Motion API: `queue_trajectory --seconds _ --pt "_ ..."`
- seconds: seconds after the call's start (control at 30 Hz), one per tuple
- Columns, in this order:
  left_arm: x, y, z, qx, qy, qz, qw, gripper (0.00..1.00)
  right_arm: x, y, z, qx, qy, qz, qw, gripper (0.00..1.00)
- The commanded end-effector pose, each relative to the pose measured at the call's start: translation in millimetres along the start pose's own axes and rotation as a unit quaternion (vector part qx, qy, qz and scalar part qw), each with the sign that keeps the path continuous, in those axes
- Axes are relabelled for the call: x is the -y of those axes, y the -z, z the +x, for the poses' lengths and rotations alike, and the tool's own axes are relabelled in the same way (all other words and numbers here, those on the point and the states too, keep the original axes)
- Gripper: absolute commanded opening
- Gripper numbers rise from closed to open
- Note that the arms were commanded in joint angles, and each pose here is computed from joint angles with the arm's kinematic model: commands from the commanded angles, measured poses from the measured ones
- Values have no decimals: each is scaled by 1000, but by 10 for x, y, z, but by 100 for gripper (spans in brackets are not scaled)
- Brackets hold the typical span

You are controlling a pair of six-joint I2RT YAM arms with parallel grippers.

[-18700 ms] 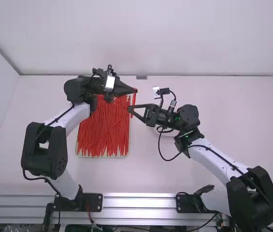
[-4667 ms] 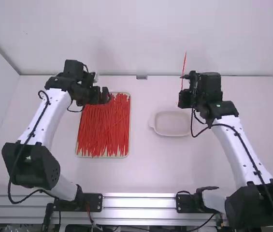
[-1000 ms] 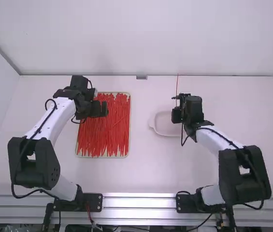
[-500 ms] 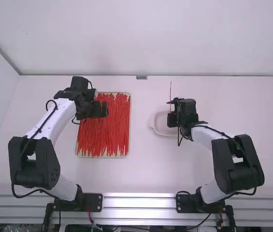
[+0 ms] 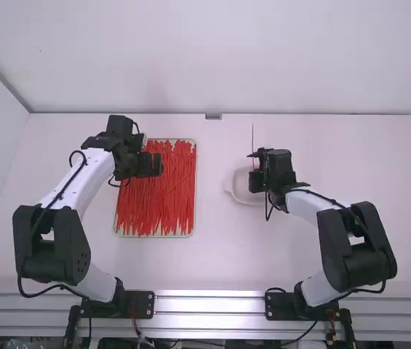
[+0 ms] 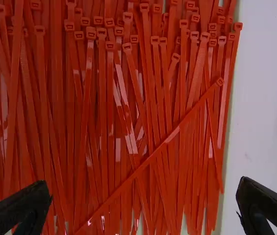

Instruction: Fasten the cable tie

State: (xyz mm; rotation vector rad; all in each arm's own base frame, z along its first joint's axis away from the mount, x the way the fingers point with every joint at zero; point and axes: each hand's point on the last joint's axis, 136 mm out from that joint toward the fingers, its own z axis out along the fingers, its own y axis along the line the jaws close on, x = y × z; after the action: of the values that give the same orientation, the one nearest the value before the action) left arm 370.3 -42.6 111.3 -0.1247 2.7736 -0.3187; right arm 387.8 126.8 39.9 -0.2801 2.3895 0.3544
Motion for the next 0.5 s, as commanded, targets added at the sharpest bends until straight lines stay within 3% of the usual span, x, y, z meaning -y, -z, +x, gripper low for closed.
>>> queue_trajectory --seconds 0.0,0.47 --pt "24 48 18 4 -1 3 1000 99 5 -24 68 -9 -2 0 1000 0" --pt "22 48 20 4 -1 3 1000 99 15 -22 62 -8 -2 0 1000 2"
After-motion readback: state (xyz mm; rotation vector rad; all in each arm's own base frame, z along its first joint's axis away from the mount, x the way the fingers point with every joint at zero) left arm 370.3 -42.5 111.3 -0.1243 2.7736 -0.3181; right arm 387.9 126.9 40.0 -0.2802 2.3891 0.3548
